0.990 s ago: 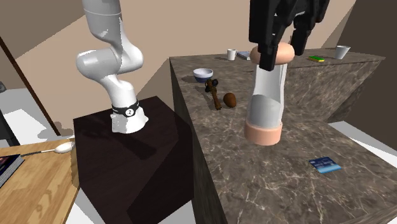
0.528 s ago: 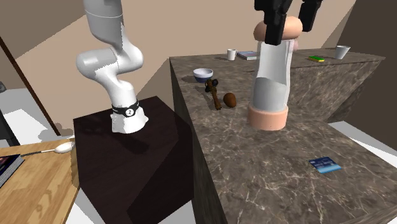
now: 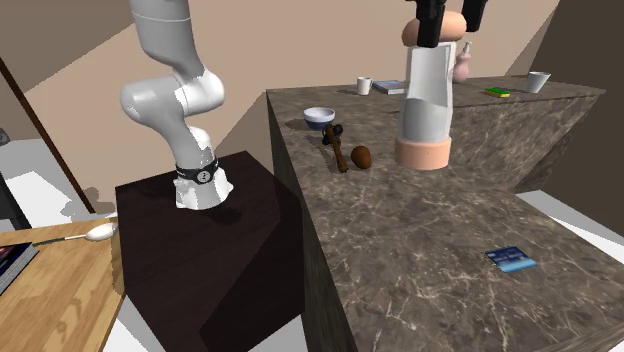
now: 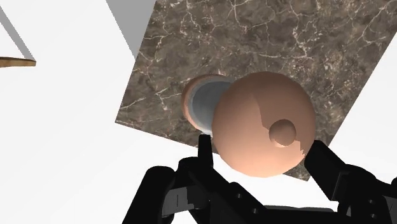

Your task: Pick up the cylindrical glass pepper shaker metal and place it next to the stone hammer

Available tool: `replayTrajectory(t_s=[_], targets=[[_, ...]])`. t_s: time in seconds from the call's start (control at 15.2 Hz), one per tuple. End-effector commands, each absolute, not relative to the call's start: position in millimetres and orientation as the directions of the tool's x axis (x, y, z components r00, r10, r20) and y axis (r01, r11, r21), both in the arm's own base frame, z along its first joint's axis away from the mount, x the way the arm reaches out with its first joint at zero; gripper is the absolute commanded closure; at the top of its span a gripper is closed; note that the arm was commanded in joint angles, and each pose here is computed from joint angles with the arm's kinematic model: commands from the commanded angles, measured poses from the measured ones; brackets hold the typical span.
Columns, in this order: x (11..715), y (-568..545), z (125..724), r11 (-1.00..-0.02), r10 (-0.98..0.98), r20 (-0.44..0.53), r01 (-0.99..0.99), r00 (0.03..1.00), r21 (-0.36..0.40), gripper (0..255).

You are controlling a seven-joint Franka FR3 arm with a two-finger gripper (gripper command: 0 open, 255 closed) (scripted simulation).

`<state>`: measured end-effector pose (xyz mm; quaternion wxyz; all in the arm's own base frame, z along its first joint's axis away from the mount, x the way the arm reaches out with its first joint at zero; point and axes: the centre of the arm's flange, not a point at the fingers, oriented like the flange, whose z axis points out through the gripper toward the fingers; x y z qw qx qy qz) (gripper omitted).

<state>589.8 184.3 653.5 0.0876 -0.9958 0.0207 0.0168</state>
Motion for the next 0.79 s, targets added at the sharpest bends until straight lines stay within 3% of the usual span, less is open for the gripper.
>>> replayTrajectory(t_s=[0.0,0.73], targets=[[571.3,203.0,654.9,-0.984,-0.039,-0.036,-0.045,0.999,-0.174,255],[481.2,316.9,655.4,-0.984,-0.039,-0.036,-0.045,0.999,-0.174,255]])
